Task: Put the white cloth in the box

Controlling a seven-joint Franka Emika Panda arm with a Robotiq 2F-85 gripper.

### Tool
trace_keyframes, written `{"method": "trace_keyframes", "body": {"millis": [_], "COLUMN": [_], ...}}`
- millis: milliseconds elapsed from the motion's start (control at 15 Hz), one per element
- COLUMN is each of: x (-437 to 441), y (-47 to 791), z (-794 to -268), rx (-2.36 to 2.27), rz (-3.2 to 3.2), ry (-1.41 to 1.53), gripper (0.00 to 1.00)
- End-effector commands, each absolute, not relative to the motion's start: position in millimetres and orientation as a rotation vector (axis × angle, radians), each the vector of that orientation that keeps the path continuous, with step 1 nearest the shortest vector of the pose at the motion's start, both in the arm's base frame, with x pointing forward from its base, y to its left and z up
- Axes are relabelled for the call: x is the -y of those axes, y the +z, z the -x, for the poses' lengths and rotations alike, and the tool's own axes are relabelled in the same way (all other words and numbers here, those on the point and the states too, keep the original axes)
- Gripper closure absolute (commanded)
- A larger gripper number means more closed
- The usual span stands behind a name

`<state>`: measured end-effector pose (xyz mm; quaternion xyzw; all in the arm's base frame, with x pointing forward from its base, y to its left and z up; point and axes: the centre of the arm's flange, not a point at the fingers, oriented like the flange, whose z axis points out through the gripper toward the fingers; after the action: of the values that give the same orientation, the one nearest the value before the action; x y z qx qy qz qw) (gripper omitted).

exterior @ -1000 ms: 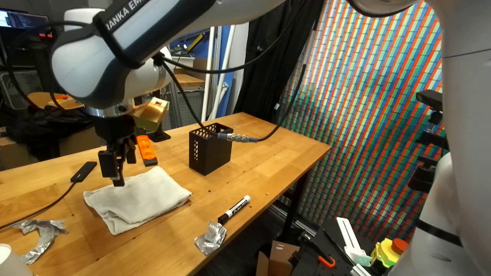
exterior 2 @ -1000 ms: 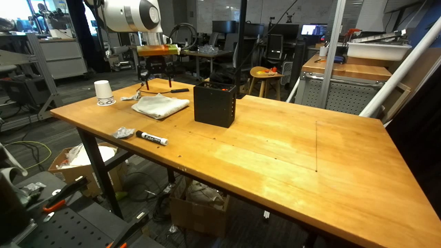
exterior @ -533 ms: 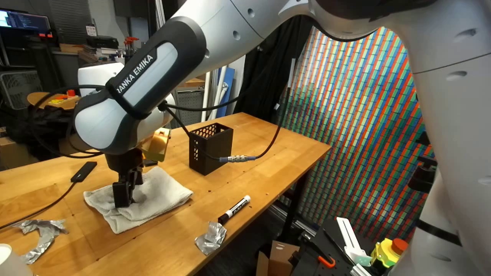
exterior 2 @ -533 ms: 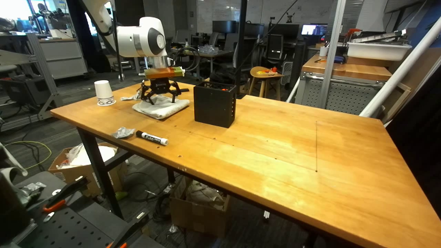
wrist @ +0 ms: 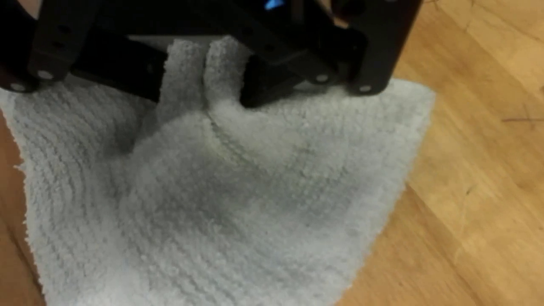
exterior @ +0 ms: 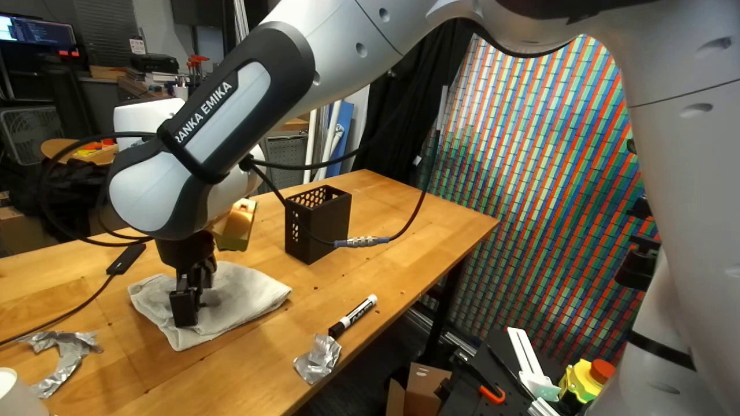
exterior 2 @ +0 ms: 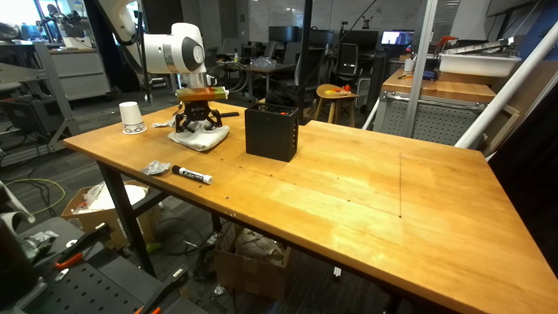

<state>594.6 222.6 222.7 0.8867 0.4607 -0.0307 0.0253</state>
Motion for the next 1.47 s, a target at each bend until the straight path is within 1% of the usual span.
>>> {"method": "trace_keyframes", "body": {"millis": [0,67,133,333,400,733,933,1133,1400], "x": [-208,-200,-192,-157,-145,-64,-21,8,23], "y": [251,264,275,316,330,409,442,452,439], "z": [-564,-561,-558,-556,-558,-577,-584,-592,-609], "rx": [-1.344,-1.315,-1.289,-1.217,-1.189,-0.936,-0.815,-0.773,-0.767], "rz": [-2.807,-2.815,-2.822,-2.829,-2.831,-2.890,-2.967,-3.011,-2.931], "ry": [-0.047,-0.033,-0.021,0.035,0.060,0.153,0.170,0.192,0.180], "gripper": [0.88,0.95,0.98,0.96,1.00,1.00,1.00,1.00,1.00]}}
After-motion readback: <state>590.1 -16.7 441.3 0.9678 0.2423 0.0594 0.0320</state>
